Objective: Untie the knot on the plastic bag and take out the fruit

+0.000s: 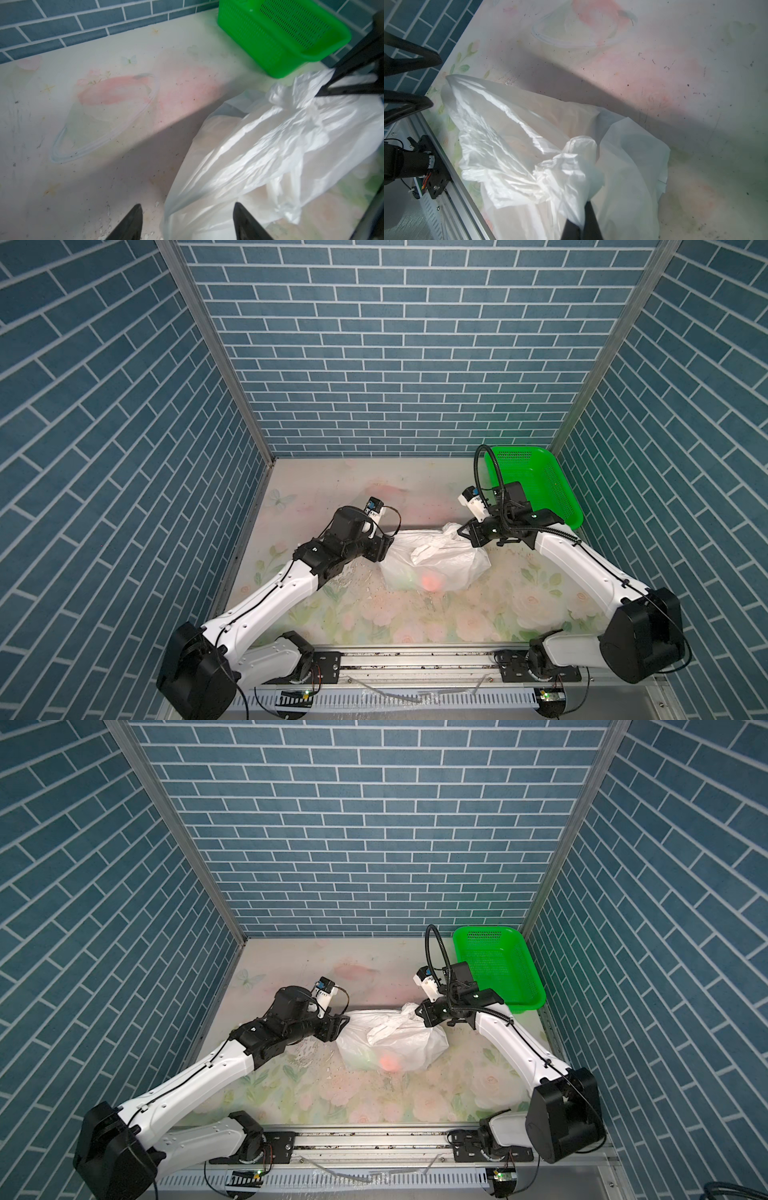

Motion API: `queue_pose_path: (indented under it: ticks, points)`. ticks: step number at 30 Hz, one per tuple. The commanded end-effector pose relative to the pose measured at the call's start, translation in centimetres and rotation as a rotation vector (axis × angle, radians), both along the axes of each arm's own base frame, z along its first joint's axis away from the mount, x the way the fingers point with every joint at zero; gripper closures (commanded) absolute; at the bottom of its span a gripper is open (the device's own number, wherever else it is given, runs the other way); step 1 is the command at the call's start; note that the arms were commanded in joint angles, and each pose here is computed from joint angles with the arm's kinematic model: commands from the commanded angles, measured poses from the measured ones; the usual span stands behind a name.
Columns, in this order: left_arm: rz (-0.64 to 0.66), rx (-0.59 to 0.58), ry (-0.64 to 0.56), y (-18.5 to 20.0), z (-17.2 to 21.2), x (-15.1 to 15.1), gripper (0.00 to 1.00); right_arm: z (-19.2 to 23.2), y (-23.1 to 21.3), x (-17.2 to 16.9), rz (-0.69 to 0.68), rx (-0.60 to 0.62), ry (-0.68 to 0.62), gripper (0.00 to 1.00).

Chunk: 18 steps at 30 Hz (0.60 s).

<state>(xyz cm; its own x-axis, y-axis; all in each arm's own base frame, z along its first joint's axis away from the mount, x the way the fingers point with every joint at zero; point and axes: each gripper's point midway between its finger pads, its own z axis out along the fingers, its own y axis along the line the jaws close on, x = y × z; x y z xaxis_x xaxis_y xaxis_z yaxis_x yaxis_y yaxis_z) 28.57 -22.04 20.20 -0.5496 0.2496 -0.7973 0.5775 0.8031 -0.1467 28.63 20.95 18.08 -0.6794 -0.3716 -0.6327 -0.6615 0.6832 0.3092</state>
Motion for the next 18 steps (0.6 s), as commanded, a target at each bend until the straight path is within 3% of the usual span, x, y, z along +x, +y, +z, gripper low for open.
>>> queue_pose_path:
  ticks: [1,7,14,18]
  points:
    - [-0.139,0.001,-0.033,-2.4,2.3,-0.9,0.25,2.4,0.5,-0.4,0.036,0.040,-0.056,1.00]
    - [-0.377,-0.003,0.012,-8.2,2.4,-2.5,0.25,2.9,0.9,-0.1,0.030,0.066,-0.058,1.00]
    - [-0.438,0.048,0.047,-11.0,-0.3,-2.2,0.28,3.3,1.1,-0.2,0.027,0.071,-0.068,1.00]
    - [-0.420,0.053,0.020,-11.1,-0.6,-1.5,0.47,3.4,1.1,-0.3,0.021,0.074,-0.072,1.00]
